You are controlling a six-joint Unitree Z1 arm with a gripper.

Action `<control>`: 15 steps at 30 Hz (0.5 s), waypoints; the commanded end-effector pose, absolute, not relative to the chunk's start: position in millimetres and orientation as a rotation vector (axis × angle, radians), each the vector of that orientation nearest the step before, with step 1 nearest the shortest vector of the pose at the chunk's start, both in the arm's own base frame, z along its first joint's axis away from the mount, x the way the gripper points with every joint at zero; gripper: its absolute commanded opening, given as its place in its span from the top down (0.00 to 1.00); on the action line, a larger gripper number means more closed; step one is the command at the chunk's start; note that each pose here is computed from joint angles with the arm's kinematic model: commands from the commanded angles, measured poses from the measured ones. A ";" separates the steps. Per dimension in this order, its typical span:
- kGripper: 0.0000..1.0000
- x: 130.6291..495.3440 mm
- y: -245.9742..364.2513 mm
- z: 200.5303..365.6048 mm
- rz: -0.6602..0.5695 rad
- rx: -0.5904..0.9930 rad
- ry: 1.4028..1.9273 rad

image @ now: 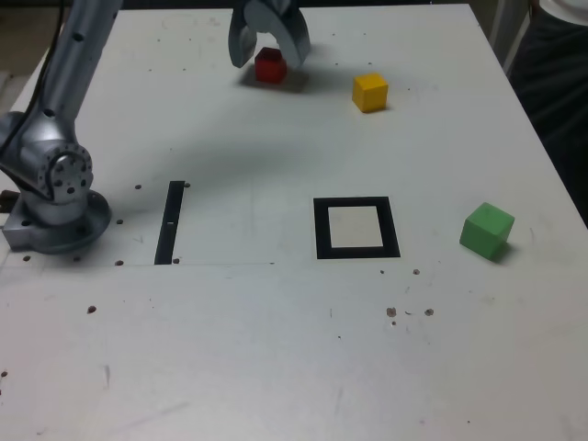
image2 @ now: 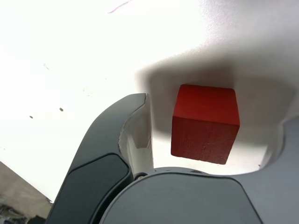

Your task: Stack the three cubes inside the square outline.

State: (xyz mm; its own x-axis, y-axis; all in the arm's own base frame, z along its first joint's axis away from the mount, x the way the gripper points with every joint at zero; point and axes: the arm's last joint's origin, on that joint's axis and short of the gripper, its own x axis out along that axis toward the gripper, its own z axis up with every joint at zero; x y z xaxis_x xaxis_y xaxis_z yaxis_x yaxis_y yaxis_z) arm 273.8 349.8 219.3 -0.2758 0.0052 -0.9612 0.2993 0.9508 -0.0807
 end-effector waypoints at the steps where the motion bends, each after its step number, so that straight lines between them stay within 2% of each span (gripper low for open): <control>1: 0.23 276.2 352.3 213.7 -0.289 0.215 1.843; 6: 0.53 280.5 352.2 211.3 -0.276 0.220 1.843; 8: 0.60 281.6 351.6 210.7 -0.276 0.224 1.840; 15: 0.62 283.4 349.9 209.2 -0.283 0.225 1.839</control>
State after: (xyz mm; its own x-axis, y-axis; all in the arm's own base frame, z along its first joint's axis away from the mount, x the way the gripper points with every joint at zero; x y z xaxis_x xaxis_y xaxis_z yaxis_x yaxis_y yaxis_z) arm 282.4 350.4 211.1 -0.2784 0.0129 -0.9604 0.2962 0.9523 -0.0731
